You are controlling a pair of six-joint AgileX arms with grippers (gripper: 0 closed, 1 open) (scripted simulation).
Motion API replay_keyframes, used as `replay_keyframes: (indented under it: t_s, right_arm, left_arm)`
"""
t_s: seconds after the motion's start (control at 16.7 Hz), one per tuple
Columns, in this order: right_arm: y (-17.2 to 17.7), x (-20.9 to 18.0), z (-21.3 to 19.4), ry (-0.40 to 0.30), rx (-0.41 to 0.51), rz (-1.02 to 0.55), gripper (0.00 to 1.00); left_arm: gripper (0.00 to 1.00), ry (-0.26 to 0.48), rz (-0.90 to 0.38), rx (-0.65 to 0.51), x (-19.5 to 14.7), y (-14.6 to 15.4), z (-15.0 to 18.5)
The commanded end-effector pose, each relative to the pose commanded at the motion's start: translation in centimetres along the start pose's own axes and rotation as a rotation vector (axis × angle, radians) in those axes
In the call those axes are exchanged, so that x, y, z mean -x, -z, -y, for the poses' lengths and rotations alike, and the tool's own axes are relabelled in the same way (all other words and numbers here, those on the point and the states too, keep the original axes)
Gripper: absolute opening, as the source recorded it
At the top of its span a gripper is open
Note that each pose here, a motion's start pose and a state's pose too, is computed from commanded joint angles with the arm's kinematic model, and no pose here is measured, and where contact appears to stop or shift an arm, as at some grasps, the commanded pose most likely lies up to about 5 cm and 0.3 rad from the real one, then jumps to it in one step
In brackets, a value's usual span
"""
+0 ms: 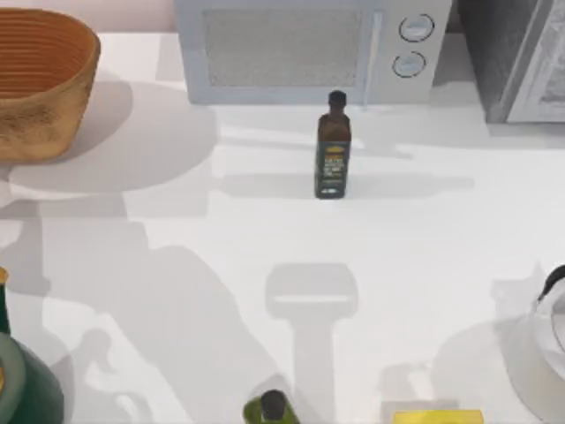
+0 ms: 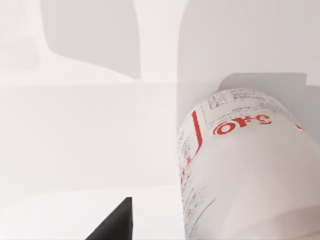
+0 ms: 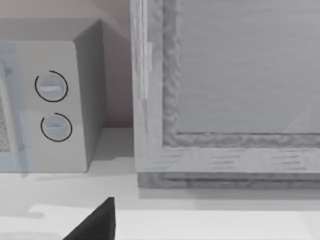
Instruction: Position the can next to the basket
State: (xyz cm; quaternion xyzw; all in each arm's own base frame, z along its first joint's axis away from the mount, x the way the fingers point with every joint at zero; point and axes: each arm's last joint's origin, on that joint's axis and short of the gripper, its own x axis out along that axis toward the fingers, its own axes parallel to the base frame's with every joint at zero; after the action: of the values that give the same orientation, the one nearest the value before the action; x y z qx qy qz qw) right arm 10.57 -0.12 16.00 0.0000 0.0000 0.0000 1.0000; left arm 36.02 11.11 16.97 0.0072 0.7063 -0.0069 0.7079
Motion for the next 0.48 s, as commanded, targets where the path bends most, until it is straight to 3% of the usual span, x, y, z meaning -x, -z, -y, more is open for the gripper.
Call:
replay_keyframes:
  t_s: [0.48]
  right_arm:
    - [0.00,0.00,0.00,0.000,0.000,0.000,1.00]
  left_arm:
    - [1.00,0.003,-0.008,0.003,0.22,0.21,-0.14]
